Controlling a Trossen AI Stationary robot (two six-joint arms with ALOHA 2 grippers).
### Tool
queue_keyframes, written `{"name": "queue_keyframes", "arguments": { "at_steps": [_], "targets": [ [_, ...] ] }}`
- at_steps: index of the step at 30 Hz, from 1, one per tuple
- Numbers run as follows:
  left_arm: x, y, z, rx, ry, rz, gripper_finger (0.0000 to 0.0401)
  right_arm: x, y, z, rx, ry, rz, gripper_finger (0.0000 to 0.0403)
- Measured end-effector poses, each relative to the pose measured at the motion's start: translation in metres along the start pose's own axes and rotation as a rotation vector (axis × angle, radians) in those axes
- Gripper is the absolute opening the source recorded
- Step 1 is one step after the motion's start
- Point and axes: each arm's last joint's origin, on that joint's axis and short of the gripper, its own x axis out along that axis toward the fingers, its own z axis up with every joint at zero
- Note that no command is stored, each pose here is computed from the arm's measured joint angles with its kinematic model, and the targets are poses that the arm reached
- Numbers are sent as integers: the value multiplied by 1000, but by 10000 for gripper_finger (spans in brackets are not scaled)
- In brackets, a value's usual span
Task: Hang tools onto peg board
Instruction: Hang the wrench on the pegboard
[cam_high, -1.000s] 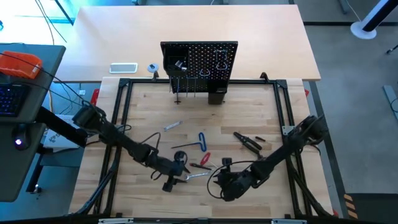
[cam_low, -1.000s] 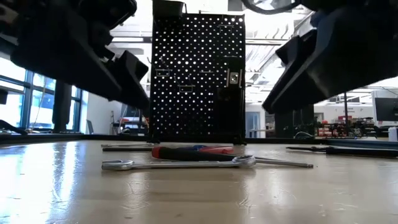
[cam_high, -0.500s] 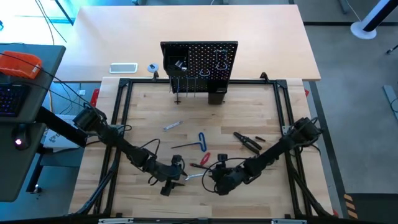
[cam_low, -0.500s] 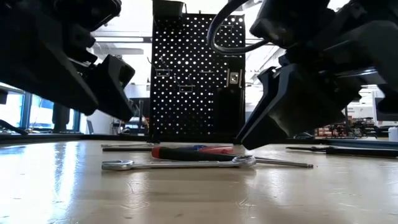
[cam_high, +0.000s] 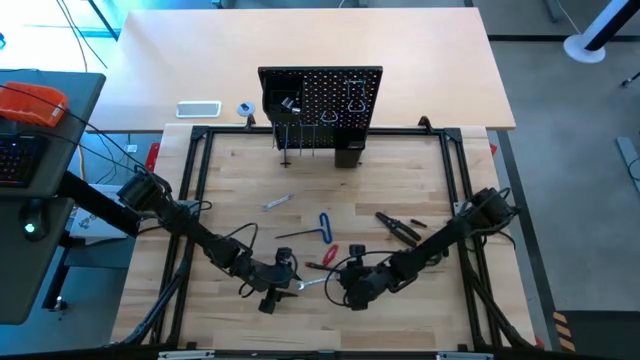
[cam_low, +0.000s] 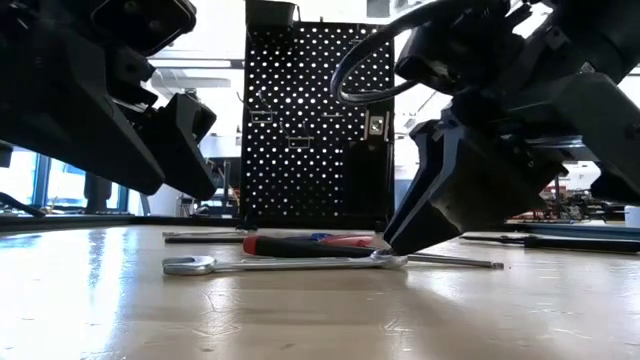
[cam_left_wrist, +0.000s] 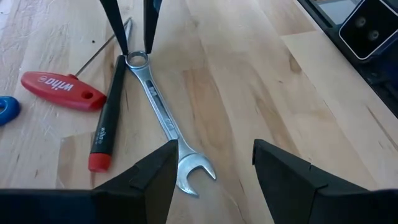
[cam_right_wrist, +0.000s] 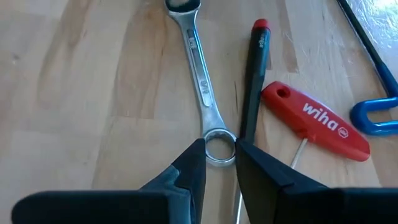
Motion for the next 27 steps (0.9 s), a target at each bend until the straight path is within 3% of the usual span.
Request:
{"name": "queue_keyframes", "arguments": {
  "at_steps": [21,27],
  "targets": [
    [0,1,-2,-6,24,6,202,8,0,-5,27,39,55,82],
    [-1,4,-10,-12,96,90,202,8,0,-5,25,42,55,82]
  ]
}}
